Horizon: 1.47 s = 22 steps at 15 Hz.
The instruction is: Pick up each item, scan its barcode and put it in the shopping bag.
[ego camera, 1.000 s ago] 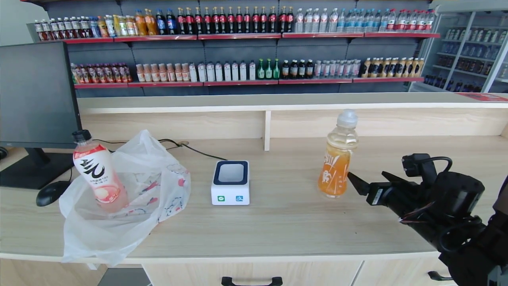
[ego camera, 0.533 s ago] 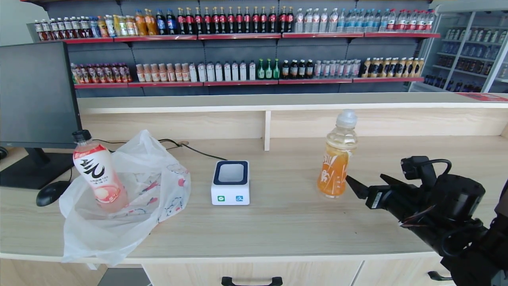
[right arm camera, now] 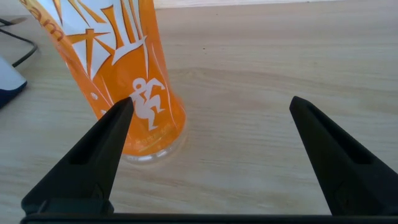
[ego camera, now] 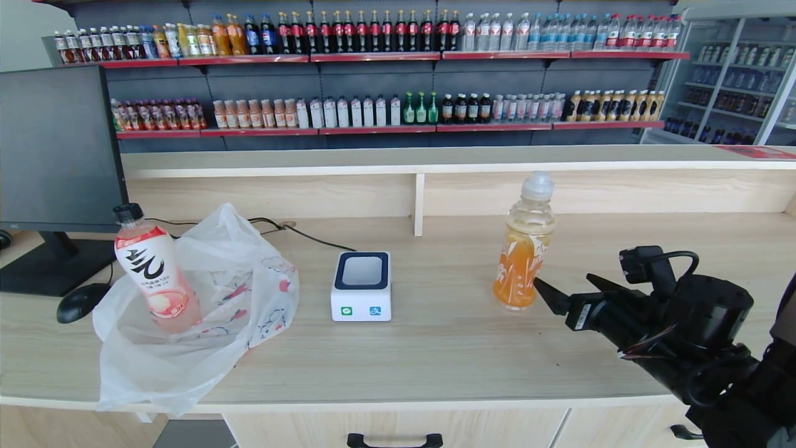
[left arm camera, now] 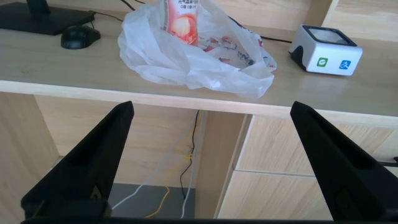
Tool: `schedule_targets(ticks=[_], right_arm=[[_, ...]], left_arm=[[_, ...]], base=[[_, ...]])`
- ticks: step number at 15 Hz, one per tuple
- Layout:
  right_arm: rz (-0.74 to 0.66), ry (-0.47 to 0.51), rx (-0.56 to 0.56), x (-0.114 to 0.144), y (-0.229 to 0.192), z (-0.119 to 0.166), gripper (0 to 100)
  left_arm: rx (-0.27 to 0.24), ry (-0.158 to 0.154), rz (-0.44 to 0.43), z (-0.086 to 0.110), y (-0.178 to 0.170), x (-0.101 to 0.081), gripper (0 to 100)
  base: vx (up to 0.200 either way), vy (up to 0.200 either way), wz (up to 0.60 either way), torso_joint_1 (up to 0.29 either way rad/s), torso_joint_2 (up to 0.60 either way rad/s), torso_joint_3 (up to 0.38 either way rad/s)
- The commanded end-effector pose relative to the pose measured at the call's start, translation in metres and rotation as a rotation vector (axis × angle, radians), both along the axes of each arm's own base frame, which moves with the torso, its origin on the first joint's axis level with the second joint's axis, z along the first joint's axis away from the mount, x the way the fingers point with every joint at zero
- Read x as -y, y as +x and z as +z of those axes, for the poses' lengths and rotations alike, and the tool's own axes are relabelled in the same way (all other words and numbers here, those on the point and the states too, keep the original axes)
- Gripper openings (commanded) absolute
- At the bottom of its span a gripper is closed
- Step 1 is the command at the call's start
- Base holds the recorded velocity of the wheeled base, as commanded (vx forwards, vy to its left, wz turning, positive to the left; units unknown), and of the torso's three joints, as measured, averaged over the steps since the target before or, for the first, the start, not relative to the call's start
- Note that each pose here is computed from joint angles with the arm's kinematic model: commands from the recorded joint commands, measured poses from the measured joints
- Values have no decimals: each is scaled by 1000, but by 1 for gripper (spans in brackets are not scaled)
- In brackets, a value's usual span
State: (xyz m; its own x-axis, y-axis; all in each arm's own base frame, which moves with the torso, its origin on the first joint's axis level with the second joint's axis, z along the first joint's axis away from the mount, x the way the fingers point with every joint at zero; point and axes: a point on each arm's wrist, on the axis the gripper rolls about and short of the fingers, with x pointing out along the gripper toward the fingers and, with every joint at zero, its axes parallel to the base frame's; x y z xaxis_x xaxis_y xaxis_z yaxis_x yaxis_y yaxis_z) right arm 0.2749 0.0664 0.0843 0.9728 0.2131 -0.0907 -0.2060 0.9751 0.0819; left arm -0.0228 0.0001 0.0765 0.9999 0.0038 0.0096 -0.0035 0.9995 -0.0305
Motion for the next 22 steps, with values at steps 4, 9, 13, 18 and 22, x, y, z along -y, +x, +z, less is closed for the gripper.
schedule_targets(ticks=[4, 9, 13, 18, 22], right_arm=[[17, 0, 0, -5, -2, 0, 100], [45, 0, -1, -12, -4, 0, 100], [71, -1, -4, -19, -5, -1, 100], [68, -4, -10, -18, -7, -2, 100], [5, -3, -4, 0, -8, 2, 100]], left_arm=[[1, 1, 1, 0, 0, 0, 100], [1, 1, 1, 0, 0, 0, 100], [1, 1, -1, 0, 0, 0, 100], [3, 1, 1, 0, 0, 0, 100], [1, 3, -1, 0, 0, 0, 100]], base=[[0, 0, 0, 0, 0, 0], [0, 0, 0, 0, 0, 0], [0, 0, 0, 0, 0, 0], [0, 0, 0, 0, 0, 0], [0, 0, 0, 0, 0, 0]])
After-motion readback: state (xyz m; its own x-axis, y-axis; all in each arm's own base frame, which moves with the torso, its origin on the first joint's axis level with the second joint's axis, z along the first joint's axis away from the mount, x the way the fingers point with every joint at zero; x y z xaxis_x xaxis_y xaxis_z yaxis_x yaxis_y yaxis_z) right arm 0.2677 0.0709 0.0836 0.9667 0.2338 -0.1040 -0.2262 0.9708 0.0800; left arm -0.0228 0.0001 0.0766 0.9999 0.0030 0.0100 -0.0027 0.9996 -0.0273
